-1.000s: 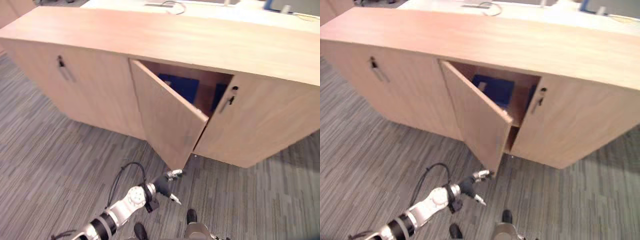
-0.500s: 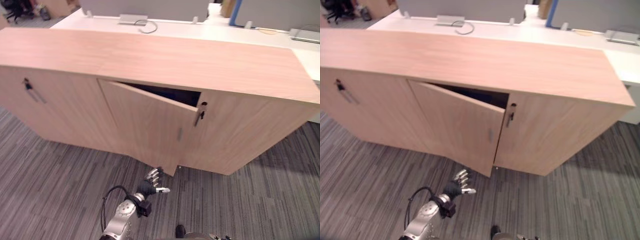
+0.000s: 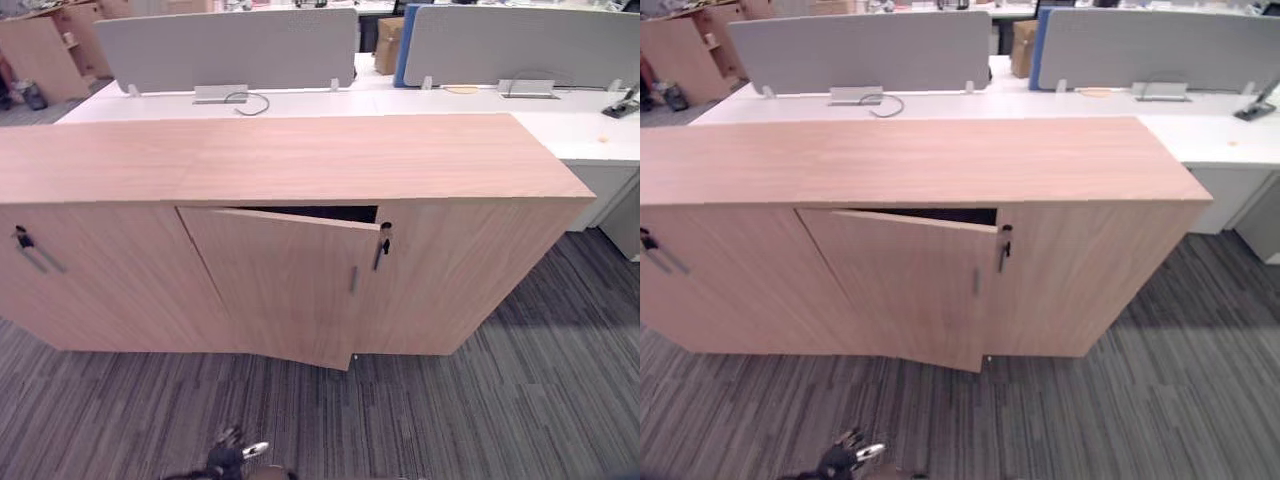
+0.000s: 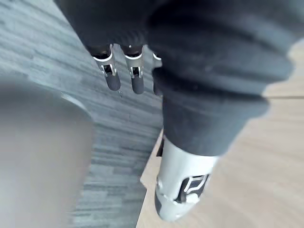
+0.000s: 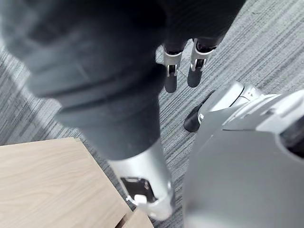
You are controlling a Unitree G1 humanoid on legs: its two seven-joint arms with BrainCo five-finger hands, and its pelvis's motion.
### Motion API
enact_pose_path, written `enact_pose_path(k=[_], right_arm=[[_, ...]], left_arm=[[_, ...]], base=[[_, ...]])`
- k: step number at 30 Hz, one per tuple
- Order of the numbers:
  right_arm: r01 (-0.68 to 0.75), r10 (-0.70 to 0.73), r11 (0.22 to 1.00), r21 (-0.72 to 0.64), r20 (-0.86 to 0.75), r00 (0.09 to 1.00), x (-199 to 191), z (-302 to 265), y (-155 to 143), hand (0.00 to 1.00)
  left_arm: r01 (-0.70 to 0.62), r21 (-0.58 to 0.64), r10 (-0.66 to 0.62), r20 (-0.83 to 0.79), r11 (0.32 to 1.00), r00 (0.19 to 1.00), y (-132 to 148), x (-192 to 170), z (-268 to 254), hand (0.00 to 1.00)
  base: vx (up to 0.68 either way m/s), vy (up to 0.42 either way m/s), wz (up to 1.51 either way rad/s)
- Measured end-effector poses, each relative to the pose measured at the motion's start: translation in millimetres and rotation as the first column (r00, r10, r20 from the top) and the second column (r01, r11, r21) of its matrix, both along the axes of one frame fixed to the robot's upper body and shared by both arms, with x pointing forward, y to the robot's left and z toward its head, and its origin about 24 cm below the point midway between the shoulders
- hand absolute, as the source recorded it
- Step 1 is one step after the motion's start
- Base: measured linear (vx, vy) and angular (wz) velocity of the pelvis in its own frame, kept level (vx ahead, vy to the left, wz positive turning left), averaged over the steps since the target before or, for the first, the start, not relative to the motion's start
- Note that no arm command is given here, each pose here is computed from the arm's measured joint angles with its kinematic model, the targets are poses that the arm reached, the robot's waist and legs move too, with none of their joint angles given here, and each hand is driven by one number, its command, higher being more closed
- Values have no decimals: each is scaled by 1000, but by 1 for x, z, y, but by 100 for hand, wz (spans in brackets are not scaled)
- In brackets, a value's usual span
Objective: Walk over to the cabinet, pick up the folder, carry it to the office cabinet, place the folder inside the office cabinet, then close the office cabinet door
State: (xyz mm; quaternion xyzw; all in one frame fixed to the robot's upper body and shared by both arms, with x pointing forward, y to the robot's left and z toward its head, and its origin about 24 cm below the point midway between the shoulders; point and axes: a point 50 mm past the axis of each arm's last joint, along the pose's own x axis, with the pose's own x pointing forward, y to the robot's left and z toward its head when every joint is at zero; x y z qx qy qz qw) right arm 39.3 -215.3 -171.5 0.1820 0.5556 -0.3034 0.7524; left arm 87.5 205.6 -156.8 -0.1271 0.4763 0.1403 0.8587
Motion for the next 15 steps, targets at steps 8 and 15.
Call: enact_pose_path(k=[8, 15], right_arm=[[177, -178, 983, 45, 17, 984, -2, -2, 12, 0], [213, -215, 976, 37, 40, 976, 3, -2, 15, 0]], left_arm=[[-430, 12, 429, -89, 903, 899, 1, -34, -9, 0], [-294, 72, 300, -88, 953, 950, -4, -23, -8, 0]], base=[[185, -40, -11], [94, -6, -9]])
